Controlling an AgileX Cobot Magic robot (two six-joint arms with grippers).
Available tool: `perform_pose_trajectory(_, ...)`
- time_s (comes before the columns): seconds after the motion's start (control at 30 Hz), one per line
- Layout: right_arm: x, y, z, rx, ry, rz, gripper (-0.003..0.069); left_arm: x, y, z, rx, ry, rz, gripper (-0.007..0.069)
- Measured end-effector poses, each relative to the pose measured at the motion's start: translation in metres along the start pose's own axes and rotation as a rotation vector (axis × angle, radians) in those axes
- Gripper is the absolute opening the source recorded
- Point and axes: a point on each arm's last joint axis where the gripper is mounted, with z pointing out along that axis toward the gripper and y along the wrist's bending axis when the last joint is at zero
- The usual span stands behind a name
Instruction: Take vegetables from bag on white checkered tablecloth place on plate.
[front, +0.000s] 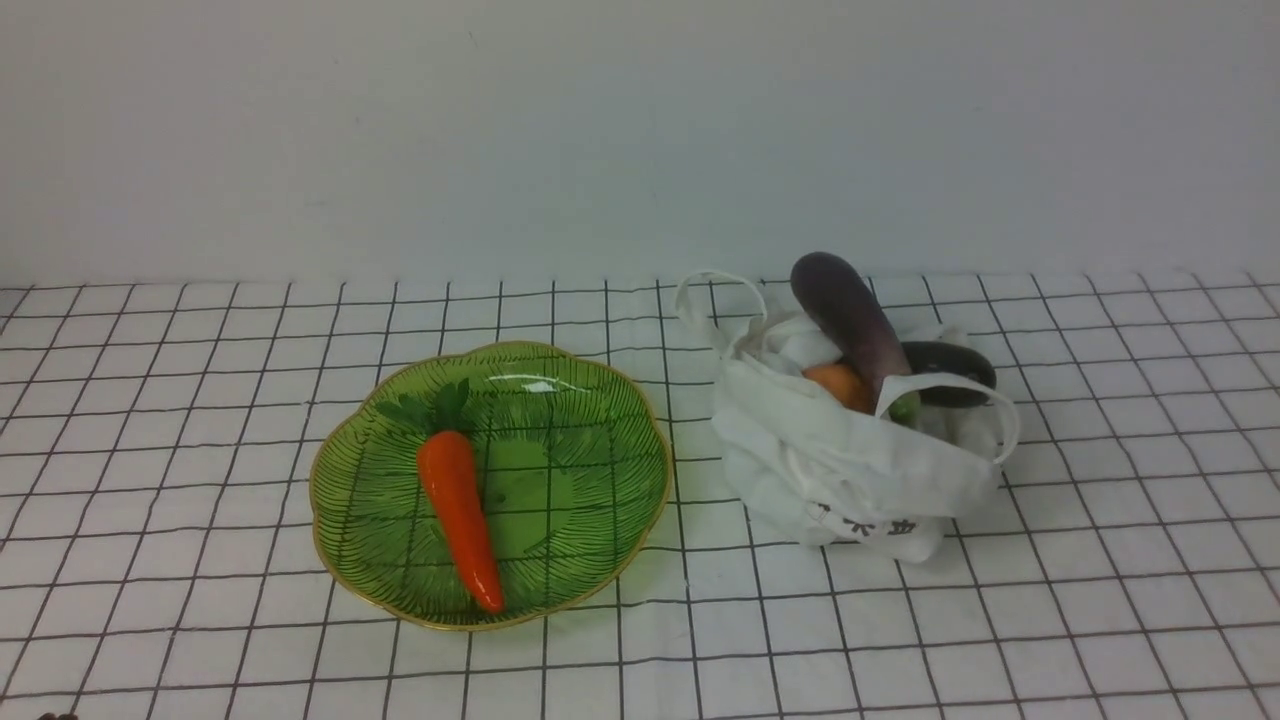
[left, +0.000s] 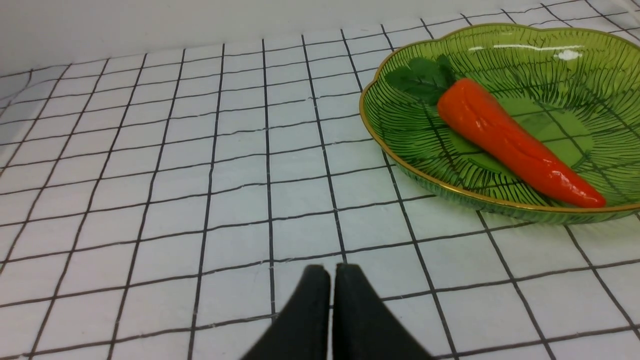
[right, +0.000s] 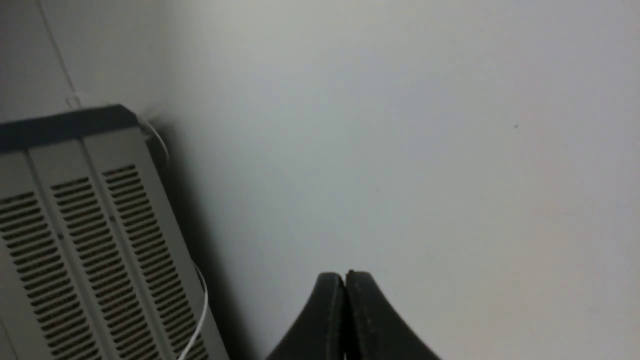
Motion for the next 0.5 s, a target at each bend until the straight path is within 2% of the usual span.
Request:
perform_pose_trajectory(0.17,0.025,-0.007,0.004,-0.024,-0.041,-0.006,-0.0013,0.0,0.0,0.0,0.0,0.0,0.0,-0.0008)
perform_pose_trajectory(0.5,0.018,-0.003,0.004,-0.064,-0.141,-0.045,-0.0013,0.0,0.0,0.0,0.0,0.0,0.0,-0.0008)
